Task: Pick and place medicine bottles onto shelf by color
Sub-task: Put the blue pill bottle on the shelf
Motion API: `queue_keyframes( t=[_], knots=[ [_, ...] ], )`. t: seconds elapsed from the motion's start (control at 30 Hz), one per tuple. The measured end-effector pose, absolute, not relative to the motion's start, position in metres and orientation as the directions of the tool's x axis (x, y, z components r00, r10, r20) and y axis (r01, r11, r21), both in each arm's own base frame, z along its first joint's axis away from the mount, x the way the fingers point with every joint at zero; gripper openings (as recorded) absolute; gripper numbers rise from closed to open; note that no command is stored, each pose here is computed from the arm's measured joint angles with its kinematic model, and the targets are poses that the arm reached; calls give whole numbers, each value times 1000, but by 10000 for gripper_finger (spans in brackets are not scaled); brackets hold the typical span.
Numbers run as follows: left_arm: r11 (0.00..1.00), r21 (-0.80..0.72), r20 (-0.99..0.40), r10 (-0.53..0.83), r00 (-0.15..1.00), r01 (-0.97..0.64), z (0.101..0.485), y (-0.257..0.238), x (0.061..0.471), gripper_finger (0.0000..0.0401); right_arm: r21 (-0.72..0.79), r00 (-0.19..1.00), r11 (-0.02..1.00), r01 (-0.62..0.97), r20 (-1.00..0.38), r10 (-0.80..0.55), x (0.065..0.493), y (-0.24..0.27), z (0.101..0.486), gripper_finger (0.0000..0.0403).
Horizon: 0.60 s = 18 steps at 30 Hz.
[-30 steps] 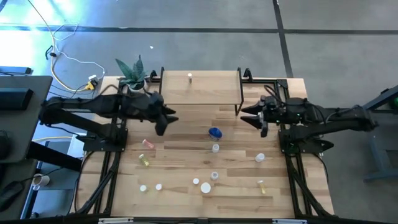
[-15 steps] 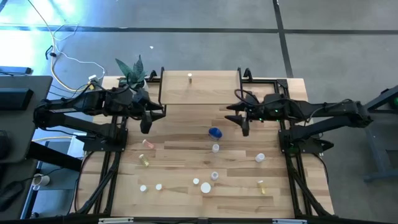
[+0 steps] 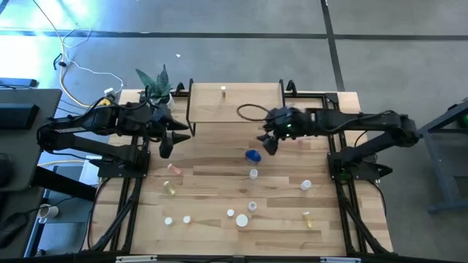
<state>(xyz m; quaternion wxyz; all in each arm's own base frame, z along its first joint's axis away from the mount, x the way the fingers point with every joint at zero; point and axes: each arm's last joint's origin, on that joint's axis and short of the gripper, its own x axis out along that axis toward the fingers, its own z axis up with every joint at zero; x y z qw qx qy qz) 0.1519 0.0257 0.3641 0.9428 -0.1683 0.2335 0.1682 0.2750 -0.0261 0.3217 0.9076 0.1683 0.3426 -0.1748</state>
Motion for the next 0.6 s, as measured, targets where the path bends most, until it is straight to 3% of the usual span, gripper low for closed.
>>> queue_keyframes(
  t=[0.2,0.6],
  knots=[
    [888,-239,-520,224,824,-392,362,25,151,184,224,605,825,519,-778,-169,296,-27,291,265],
    [892,-249,-519,205,830,-377,362,25,151,184,302,486,786,539,-874,3,324,-22,243,266]
  ],
)
